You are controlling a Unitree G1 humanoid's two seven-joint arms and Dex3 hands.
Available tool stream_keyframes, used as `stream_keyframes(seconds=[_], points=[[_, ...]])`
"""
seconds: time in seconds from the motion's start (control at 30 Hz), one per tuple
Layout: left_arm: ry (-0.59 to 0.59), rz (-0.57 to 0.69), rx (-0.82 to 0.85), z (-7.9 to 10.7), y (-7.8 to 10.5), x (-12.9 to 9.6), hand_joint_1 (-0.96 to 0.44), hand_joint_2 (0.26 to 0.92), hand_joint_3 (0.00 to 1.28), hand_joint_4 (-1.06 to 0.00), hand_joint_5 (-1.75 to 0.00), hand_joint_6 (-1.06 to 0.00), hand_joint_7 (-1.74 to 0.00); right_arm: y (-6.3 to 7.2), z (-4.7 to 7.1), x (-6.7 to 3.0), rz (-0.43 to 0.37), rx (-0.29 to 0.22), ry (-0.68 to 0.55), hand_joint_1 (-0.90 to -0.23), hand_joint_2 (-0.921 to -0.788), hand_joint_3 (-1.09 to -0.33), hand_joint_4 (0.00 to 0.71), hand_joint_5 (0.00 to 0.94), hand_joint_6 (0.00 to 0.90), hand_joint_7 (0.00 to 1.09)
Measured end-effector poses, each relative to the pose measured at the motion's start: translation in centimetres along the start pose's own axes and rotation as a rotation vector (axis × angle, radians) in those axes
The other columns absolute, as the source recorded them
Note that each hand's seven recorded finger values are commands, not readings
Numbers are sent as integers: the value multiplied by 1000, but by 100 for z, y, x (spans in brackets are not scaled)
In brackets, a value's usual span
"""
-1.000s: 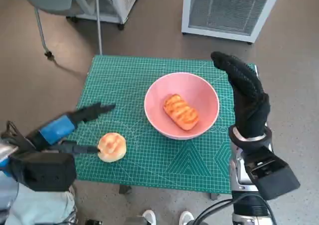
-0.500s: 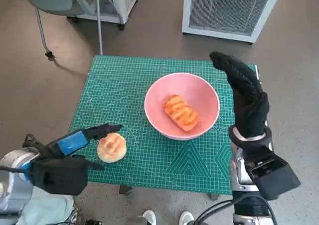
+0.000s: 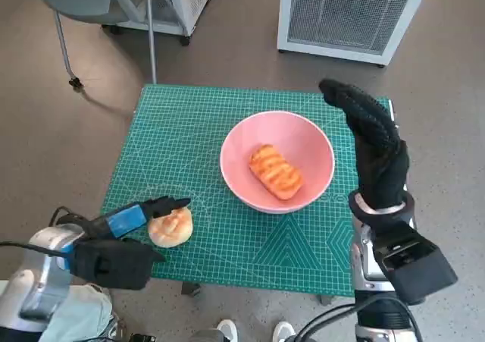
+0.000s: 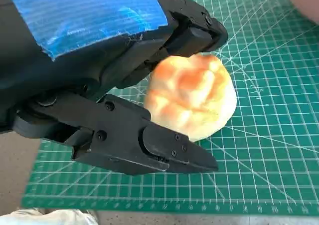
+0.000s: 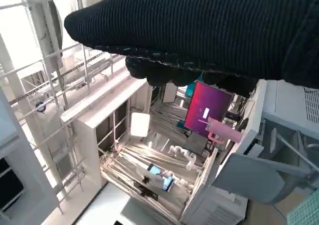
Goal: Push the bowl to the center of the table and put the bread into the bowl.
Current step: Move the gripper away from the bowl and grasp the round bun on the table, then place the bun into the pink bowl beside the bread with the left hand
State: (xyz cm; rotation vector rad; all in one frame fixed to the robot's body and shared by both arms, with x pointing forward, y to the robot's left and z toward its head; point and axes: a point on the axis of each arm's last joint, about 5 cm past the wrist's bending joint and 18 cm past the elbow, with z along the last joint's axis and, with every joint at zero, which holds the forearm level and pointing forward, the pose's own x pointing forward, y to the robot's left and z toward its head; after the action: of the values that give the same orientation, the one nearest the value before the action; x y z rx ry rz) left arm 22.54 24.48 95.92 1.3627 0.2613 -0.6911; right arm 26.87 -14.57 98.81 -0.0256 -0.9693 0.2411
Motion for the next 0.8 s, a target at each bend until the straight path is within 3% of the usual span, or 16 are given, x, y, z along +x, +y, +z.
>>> stream_keyframes(seconds=[0.2,0.27,0.3,0.33,0.37,0.5,0.67,0.8], points=[[-20,82,35,-27,-68,136,1,845,41,-414,-118,-473,-147,-6,-1,0,2,-1,5,-497,-921,-794,282,36,-1,718],[-29,119,53,-45,-97,173,18,881,34,-505,-265,-459,-480,-6,-1,0,2,-1,6,-493,-921,-795,282,36,-1,717],[-33,140,68,-59,-120,194,14,889,70,-503,-475,-464,-656,-6,-1,1,2,-1,6,-492,-921,-796,282,36,-1,717],[-40,166,79,-69,-136,210,9,901,136,-483,-795,-456,-926,-6,-2,1,2,-1,6,-491,-921,-796,281,36,-1,717],[-46,187,88,-82,-154,226,6,908,157,-506,-993,-463,-1059,-6,-1,1,2,-1,6,-490,-921,-797,281,36,-1,717],[-64,270,126,-136,-209,271,2,913,152,-597,-1248,-526,-1162,-6,-2,1,2,-1,6,-490,-921,-797,282,37,-1,716],[-105,334,155,-161,-215,294,1,916,141,-628,-1270,-541,-1205,-5,-2,1,2,-1,6,-491,-921,-796,282,37,-1,716],[-136,355,158,-155,-195,286,1,919,167,-576,-1289,-518,-1281,-5,-4,1,2,-1,7,-492,-921,-795,282,37,-1,716]])
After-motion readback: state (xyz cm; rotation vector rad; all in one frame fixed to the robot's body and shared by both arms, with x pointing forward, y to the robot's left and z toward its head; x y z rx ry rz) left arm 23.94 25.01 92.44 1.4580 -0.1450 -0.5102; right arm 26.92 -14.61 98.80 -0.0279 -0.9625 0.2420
